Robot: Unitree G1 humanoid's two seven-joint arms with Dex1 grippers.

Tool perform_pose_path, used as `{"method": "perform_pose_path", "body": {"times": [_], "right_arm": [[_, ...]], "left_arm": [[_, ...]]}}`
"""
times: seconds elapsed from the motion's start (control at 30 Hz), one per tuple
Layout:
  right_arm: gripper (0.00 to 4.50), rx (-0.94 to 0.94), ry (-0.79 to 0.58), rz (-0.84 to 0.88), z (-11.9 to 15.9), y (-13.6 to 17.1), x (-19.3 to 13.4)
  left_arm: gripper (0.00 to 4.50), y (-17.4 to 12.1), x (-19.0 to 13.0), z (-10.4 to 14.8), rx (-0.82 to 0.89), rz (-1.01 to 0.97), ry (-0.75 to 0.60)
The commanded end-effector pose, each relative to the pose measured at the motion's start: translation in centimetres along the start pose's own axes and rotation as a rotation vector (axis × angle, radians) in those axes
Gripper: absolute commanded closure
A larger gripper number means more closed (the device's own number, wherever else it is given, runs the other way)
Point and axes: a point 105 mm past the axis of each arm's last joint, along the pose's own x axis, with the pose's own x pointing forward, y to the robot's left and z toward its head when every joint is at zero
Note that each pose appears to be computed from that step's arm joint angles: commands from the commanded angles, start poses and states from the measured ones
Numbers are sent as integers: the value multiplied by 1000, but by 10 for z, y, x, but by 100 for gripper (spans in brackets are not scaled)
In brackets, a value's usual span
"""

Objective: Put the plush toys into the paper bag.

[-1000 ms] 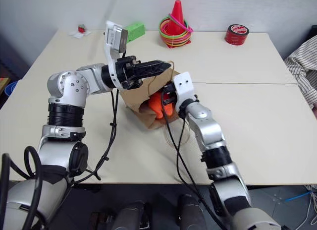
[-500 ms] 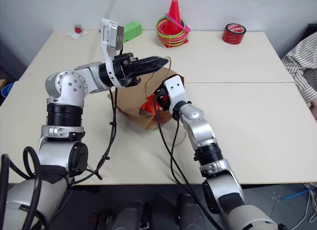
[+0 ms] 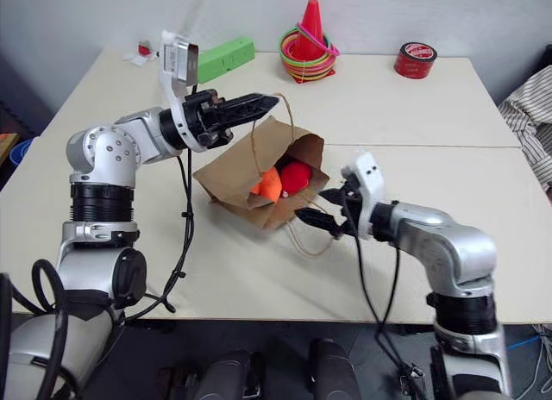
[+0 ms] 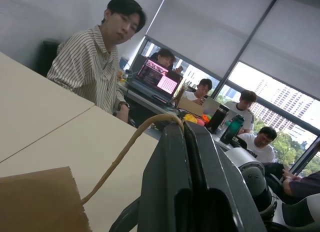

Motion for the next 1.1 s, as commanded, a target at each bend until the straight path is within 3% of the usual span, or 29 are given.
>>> {"method": "perform_pose_path", "body": {"times": [0.03, 0.2, 0.27, 0.43, 0.67, 0.77, 0.87, 1.1], "right_arm": [[5, 23, 54, -40, -13, -8, 4], [5, 85, 111, -39, -35, -16, 20], [42, 108, 126, -8, -41, -15, 28], [209, 172, 90, 116, -33, 4, 29], [448, 397, -172, 334, 2, 32, -14], [448, 382, -249, 366, 17, 41, -30], [448, 320, -402, 372, 53, 44, -54], [448, 261, -474, 299, 77, 42, -81]], "left_arm": [[450, -15, 6, 10, 53, -58, -7], [450, -15, 7, 8, 58, -60, -1], [450, -16, 7, 8, 58, -59, -3], [450, -15, 3, 9, 66, -42, 0], [450, -4, -11, 14, 101, 21, -3], [450, 2, -23, 16, 129, 59, 5], [450, 8, -30, 22, 186, 93, 0], [450, 17, -29, 37, 265, 102, -42]]}}
